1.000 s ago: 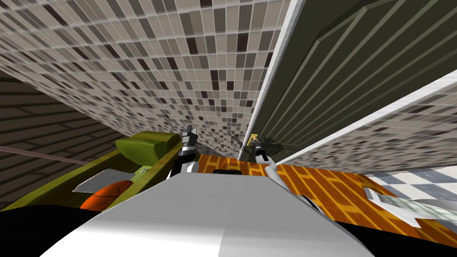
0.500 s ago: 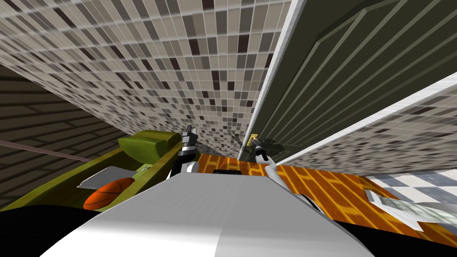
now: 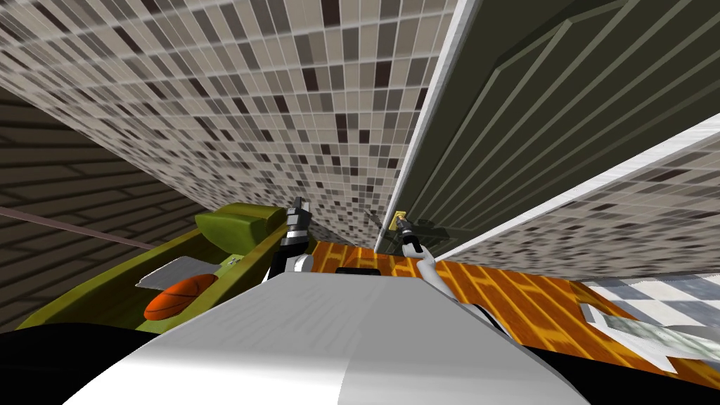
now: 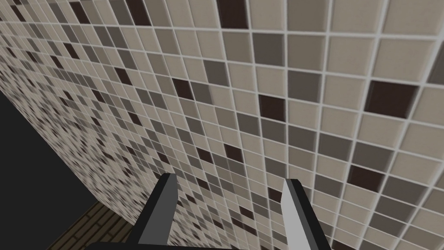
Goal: Pull the door open
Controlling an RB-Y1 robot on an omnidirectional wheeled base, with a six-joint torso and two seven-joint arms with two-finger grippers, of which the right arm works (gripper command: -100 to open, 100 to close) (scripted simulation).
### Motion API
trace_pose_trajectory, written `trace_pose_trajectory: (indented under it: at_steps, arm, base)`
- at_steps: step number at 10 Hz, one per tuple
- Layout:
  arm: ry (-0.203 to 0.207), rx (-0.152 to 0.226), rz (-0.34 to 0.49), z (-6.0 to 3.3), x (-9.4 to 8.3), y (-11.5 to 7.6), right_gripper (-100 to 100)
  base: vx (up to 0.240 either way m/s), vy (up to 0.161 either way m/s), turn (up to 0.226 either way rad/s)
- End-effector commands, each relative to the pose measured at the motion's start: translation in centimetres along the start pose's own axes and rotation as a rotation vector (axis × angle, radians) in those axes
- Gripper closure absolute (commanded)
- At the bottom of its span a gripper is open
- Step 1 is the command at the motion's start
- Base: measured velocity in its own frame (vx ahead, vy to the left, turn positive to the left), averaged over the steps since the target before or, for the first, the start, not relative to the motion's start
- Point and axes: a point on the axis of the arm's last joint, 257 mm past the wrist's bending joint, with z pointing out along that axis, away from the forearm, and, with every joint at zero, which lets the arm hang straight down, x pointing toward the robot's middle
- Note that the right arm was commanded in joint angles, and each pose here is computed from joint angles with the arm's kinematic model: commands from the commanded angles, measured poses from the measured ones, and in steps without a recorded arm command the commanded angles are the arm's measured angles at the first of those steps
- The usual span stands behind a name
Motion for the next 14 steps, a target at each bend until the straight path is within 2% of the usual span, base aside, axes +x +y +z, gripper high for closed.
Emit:
trace_pose_trajectory:
  at_steps: [1, 6, 7, 9, 10, 14]
  arm:
    - [0.001, 0.001, 0.061, 0.07, 0.17, 0.13, 100]
    - [-0.002, 0.005, 0.206, 0.4, 0.17, 0.11, 100]
    - [-0.002, 0.005, 0.214, 0.4, 0.17, 0.11, 100]
    - [-0.004, 0.008, 0.289, 0.59, 0.16, 0.1, 100]
    - [-0.004, 0.008, 0.298, 0.59, 0.16, 0.1, 100]
    - [-0.008, 0.012, 0.429, 0.89, 0.15, 0.07, 100]
  base:
    - [-0.042, -0.022, 0.043]
    - [-0.033, -0.019, 0.035]
    - [-0.03, -0.018, 0.026]
    - [-0.035, -0.017, 0.041]
    - [-0.03, -0.016, 0.029]
    - [-0.034, -0.017, 0.037]
